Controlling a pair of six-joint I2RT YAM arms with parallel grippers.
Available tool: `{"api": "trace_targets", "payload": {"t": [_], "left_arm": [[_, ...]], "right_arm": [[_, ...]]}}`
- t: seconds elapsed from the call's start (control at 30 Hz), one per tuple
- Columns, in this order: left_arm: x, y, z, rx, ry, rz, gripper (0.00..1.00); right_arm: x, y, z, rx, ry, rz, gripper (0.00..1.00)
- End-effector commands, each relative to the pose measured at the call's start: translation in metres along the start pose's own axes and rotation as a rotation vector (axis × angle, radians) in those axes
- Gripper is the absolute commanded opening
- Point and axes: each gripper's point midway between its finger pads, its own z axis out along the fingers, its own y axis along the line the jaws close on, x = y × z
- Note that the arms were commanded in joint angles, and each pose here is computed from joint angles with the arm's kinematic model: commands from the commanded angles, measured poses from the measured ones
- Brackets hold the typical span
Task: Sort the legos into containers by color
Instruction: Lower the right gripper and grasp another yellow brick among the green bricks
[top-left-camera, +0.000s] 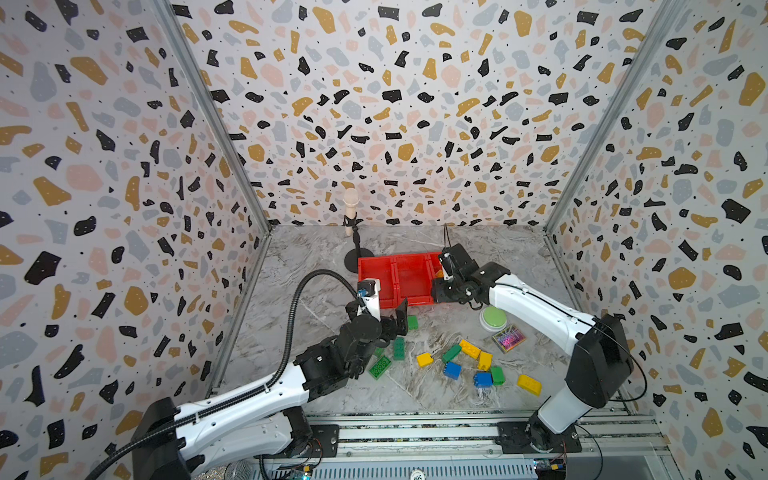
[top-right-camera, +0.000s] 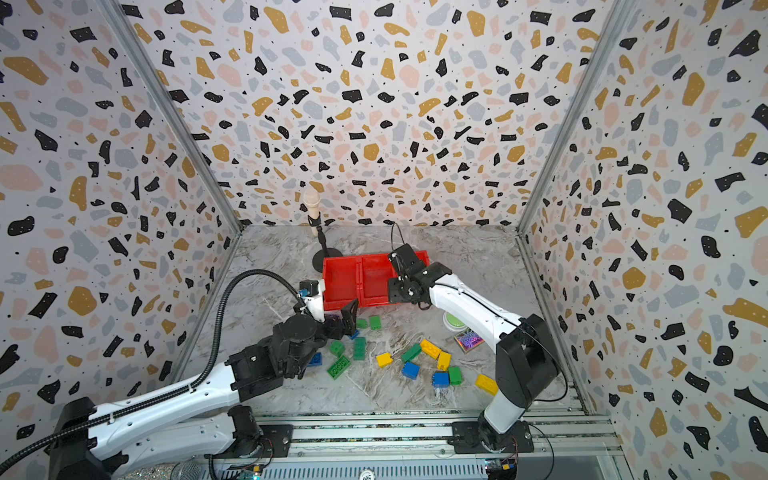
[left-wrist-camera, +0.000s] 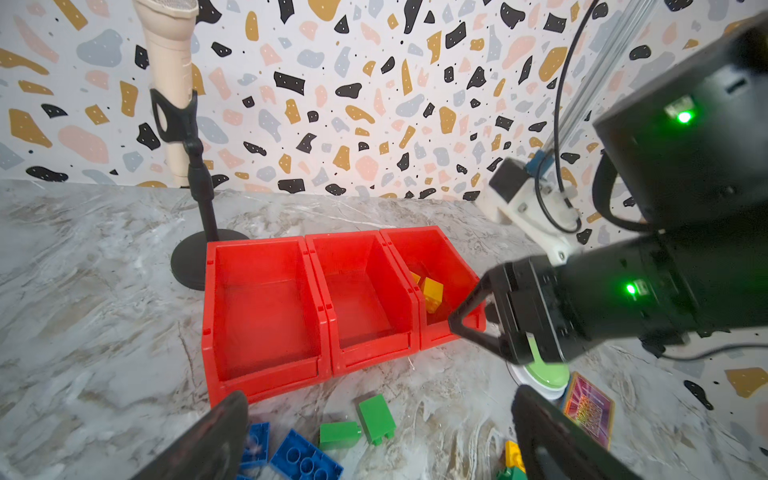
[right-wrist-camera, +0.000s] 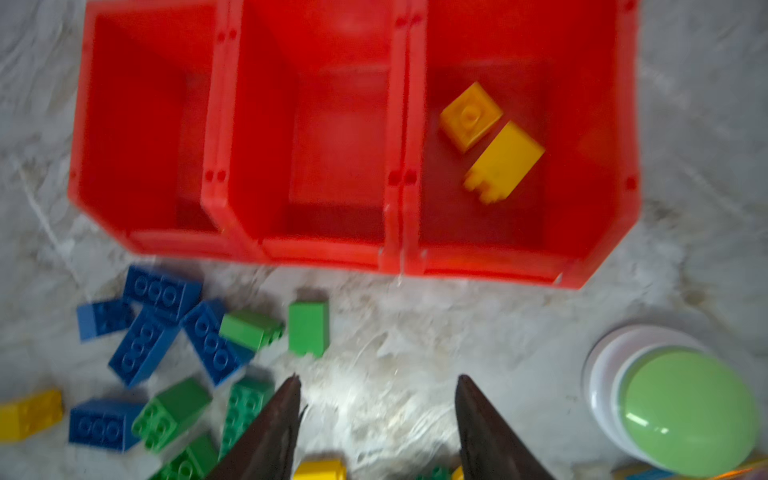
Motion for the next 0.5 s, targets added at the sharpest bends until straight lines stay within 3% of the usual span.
{"api": "trace_targets", "payload": {"t": [0.0,0.23,0.47], "left_arm": [[0.026,0.001,-0.016,0.056,0.077,-0.031,0.98],[0.065,0.027,-0.049,0.049,0.210,0.049,1.00],[0.063,0.051,-0.065,0.008,0.157,-0.088,1.00]], "right_arm": [[0.047,0.020,0.003,-0.034,0.088,-0.003,0.60],[0.118,0.053,0.015,-0.051,0.176,-0.075,0.61],[0.151,0.047,0.027,-0.016,0.215,-0.094,0.64]]}}
